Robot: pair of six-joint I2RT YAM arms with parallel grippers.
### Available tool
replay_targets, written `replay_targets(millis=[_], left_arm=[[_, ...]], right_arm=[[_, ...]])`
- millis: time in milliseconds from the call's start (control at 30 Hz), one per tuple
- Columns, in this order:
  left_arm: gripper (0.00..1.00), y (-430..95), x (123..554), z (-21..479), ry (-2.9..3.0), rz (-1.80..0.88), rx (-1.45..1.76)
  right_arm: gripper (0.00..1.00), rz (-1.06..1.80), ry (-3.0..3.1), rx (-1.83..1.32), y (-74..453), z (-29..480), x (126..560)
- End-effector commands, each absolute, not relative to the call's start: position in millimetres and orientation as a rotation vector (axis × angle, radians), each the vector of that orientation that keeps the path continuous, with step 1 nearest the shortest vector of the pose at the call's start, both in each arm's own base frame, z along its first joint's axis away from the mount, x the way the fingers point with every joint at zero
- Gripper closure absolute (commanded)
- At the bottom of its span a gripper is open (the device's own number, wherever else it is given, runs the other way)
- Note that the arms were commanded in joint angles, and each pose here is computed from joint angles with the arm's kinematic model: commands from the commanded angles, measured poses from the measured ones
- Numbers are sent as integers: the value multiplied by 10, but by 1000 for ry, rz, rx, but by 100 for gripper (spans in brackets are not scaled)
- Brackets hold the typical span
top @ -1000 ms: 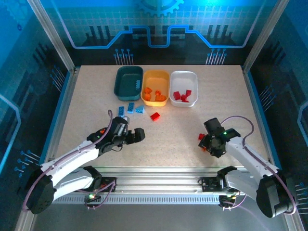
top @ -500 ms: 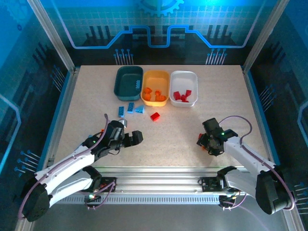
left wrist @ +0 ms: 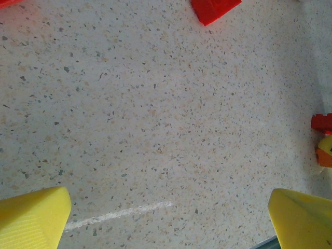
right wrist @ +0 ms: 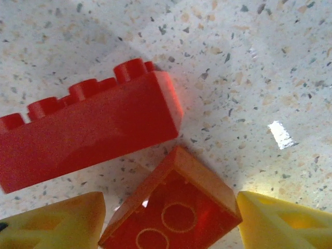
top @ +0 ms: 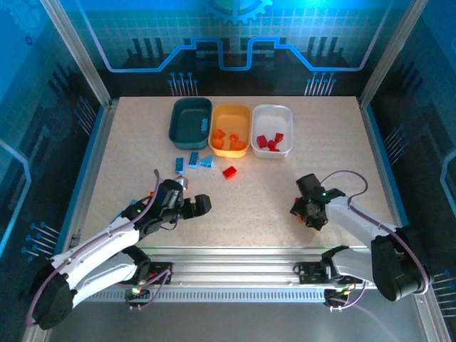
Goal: Sort the legos into containers by color
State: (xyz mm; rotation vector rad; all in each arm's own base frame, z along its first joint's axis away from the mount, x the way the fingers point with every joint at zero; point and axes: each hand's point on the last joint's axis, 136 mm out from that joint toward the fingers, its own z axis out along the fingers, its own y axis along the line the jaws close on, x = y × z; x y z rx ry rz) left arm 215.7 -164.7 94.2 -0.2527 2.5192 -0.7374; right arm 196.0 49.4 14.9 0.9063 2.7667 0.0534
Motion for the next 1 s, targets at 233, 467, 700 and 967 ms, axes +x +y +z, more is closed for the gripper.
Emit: replay_targets(millis=[233,467,700,967], left_arm=[[1,-1640,2095,937,2544,-723,-212],[1,-1648,2097,970,2544,-726,-207],[1,-1636,2093,1030,2534,-725,-202],[1,-1658,2132,1039,2530,-724,-200]], right_arm=[[55,-6,2741,857,442,265,2033],[65,-49,2744,842,384,306,1976],[69,-45,2696,766,406,616,1908],[72,78,2646,690,559,941,1854]])
